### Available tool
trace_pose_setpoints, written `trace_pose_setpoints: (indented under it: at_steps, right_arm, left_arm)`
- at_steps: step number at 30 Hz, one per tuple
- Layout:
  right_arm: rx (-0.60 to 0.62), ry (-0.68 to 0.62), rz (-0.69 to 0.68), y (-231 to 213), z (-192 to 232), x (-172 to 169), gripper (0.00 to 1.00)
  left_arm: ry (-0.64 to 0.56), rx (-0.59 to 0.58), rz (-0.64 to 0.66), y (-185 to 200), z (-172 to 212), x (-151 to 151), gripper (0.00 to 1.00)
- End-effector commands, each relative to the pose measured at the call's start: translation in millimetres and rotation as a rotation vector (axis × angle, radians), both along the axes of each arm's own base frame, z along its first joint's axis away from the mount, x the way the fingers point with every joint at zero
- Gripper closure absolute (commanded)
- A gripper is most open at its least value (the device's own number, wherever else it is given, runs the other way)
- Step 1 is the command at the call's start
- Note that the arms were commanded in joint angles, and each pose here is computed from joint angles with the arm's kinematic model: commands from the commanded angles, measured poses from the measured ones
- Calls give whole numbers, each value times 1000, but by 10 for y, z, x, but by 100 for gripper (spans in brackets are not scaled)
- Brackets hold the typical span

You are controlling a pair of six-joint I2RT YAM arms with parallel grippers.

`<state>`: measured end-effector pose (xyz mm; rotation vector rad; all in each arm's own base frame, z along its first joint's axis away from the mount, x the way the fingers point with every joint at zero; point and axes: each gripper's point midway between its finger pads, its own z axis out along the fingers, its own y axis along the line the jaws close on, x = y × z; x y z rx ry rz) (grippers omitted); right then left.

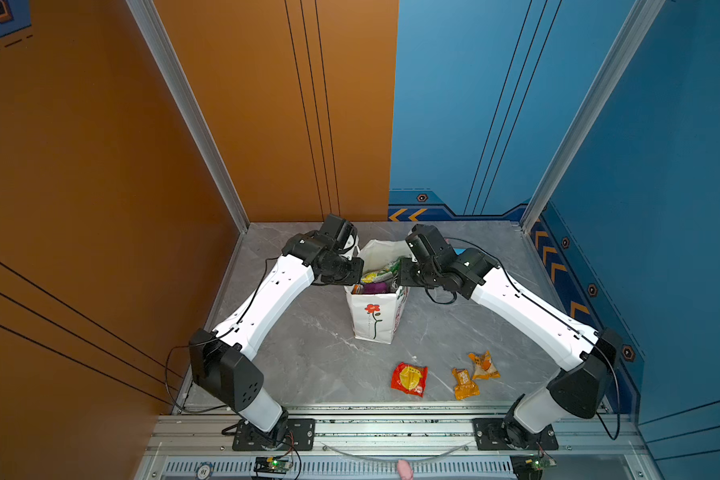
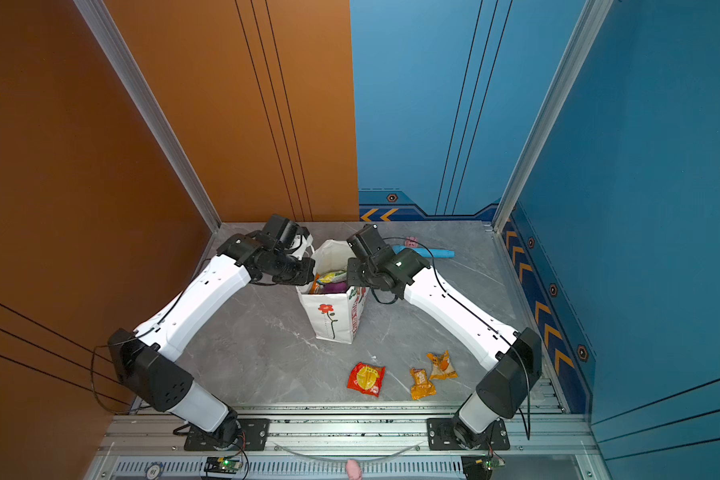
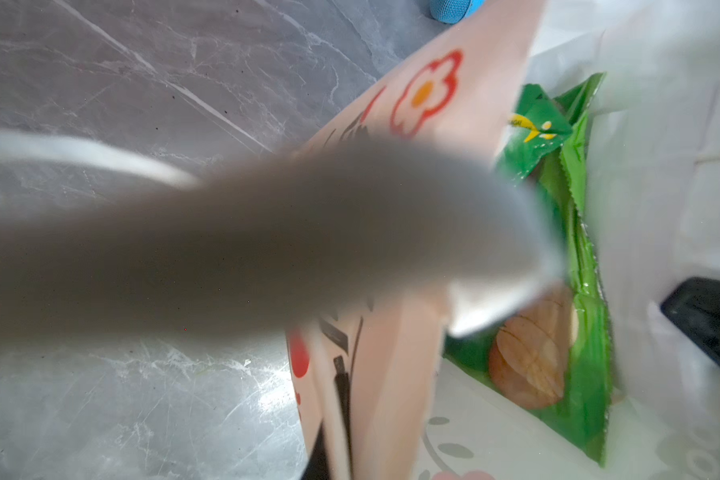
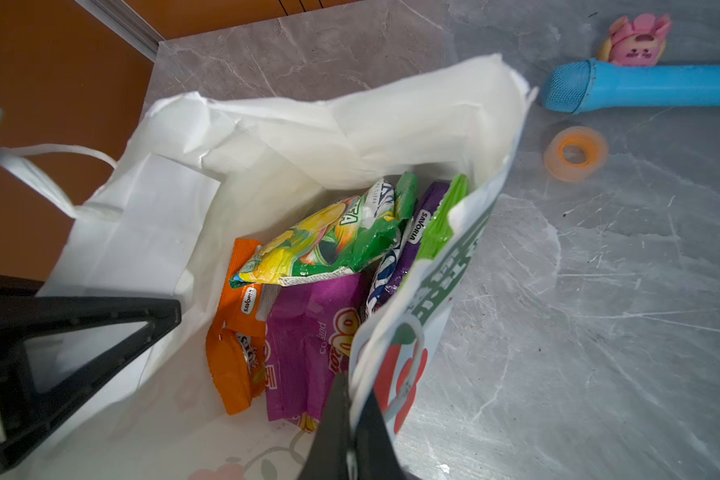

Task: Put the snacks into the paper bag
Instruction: 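Move the right gripper down toward the orange-yellow biscuit packet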

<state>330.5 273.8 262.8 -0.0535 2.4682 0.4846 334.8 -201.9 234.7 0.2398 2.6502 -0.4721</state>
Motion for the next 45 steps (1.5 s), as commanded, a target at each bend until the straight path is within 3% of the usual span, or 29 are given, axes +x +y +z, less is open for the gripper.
trace_pose_setpoints:
  at_steps: [1, 6, 13, 21, 25, 35, 45]
  right_arm:
    - [9, -33, -10, -171, 223, -33, 75]
    - [0, -45, -71, -493, 283, -24, 52]
    - [-38, -128, -118, -902, 545, -290, 37]
    - [-118, -103, -291, -1626, 251, -640, 31]
    - [-109, -3, -392, -1830, -198, -814, 30]
    - [-135, 320, -569, -2004, -1489, -1329, 22]
    - [-198, 418, -569, -2032, -1947, -1534, 29]
  left_arm:
    - [-127, -33, 5, 45, 190, 53, 100]
    - [-170, -47, 18, 106, 198, 43, 100]
    - [-165, -36, 35, 173, 149, 52, 100]
    - [-187, -11, 72, 300, 176, 91, 100]
    - [-195, 12, 86, 355, 164, 102, 100]
    - [-196, 20, 88, 368, 157, 105, 100]
    - [-201, 23, 89, 374, 163, 106, 100]
